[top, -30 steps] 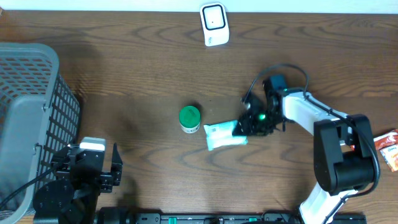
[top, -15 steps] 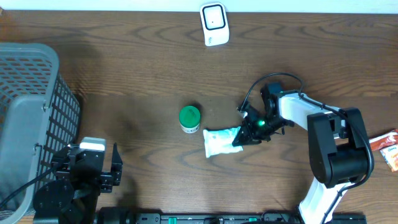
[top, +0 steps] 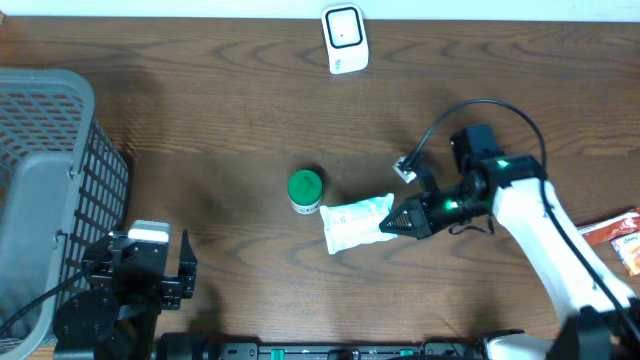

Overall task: Scan the item barcode
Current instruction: 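Lift the wipes pack and carry it up toward the white scanner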

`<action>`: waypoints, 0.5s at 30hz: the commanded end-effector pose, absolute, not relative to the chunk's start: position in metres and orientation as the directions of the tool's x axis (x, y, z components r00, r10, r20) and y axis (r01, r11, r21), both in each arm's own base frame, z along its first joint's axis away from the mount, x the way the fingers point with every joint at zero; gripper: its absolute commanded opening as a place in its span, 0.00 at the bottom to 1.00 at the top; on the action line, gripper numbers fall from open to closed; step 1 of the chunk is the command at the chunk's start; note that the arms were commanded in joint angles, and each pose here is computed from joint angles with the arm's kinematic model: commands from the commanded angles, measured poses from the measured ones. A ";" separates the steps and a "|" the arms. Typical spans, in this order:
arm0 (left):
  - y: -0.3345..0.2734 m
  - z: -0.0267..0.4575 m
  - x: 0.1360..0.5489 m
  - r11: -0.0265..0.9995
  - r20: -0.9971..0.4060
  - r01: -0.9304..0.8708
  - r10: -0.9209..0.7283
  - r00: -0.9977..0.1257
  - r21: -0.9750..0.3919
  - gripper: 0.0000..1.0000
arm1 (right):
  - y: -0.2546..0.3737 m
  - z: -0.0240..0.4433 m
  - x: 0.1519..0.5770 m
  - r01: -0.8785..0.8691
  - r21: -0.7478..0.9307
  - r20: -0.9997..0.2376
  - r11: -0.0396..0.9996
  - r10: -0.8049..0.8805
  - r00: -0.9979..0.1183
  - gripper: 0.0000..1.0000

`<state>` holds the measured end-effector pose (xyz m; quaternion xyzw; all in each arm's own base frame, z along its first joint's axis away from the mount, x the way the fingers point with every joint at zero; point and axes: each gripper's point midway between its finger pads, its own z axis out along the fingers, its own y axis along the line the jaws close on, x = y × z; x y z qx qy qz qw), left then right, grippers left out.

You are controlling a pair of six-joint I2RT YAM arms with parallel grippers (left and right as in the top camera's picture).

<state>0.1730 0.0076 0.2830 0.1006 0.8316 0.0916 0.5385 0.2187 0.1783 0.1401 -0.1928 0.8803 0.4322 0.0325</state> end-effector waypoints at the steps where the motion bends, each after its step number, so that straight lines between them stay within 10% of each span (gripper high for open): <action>1: 0.007 0.285 0.172 0.962 -0.881 0.069 0.269 -0.390 0.263 0.86 | 0.181 0.175 0.212 -0.426 0.762 -0.319 0.487 -0.290 -0.902 0.01; 15: 0.007 0.285 0.172 0.962 -0.881 0.069 0.269 -0.390 0.263 0.86 | 0.171 0.184 0.206 -0.411 0.716 -0.323 0.564 -0.254 -0.912 0.01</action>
